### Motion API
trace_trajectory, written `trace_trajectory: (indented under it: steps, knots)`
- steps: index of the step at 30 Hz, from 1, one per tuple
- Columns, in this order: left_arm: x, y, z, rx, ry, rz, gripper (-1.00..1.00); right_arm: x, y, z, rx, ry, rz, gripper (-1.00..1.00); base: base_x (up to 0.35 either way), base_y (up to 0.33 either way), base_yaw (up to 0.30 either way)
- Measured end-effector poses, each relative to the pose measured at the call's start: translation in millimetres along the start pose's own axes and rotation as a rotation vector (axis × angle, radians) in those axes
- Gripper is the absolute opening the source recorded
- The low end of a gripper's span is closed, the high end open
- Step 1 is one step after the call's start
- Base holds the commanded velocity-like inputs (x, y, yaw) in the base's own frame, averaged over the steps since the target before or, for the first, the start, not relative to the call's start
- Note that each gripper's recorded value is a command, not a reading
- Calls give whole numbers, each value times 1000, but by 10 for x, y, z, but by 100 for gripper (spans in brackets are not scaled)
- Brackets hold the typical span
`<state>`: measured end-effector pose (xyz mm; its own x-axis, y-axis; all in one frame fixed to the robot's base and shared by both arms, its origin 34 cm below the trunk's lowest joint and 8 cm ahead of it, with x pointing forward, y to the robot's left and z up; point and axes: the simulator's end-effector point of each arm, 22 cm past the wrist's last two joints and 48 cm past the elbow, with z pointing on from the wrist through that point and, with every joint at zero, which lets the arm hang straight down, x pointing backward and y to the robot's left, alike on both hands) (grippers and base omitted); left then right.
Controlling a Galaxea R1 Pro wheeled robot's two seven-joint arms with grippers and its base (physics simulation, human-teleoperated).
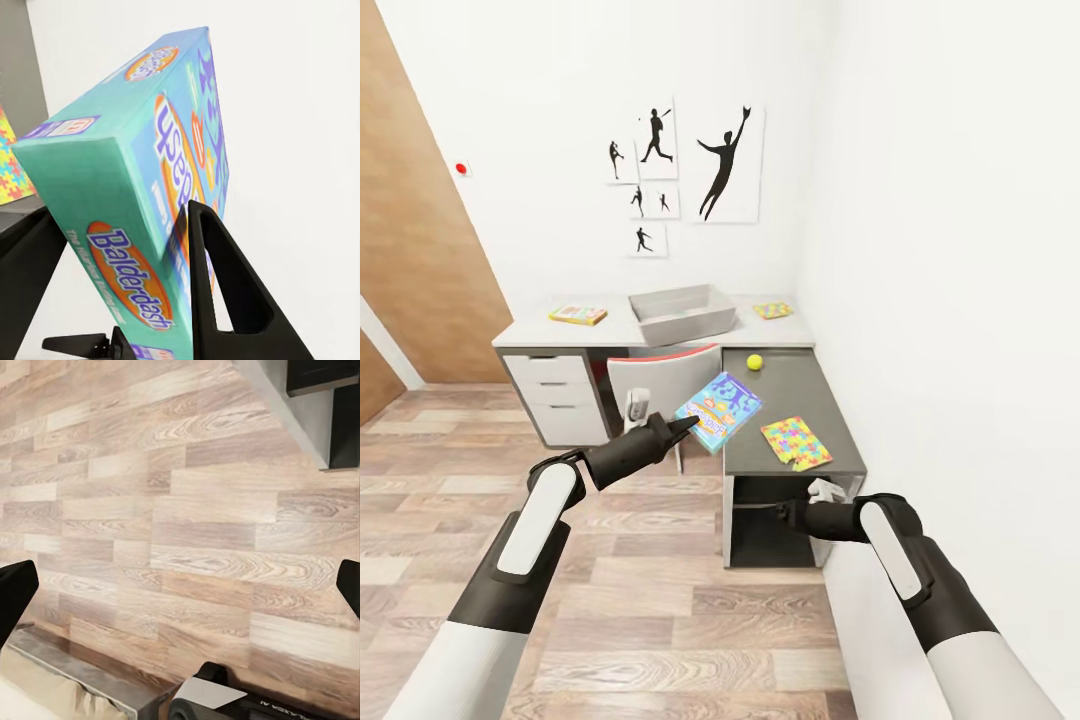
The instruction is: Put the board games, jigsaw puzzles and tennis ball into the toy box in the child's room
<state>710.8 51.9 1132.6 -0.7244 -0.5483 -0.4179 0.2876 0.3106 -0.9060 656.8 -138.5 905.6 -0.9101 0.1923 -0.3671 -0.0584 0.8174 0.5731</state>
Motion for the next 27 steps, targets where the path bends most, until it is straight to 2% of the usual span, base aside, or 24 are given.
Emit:
trace_trajectory:
  steps: [27]
  knots:
    - [6,0,2,-1,1,3,-100,-24,25,-18,-2,-7,-9,100,328,0,0]
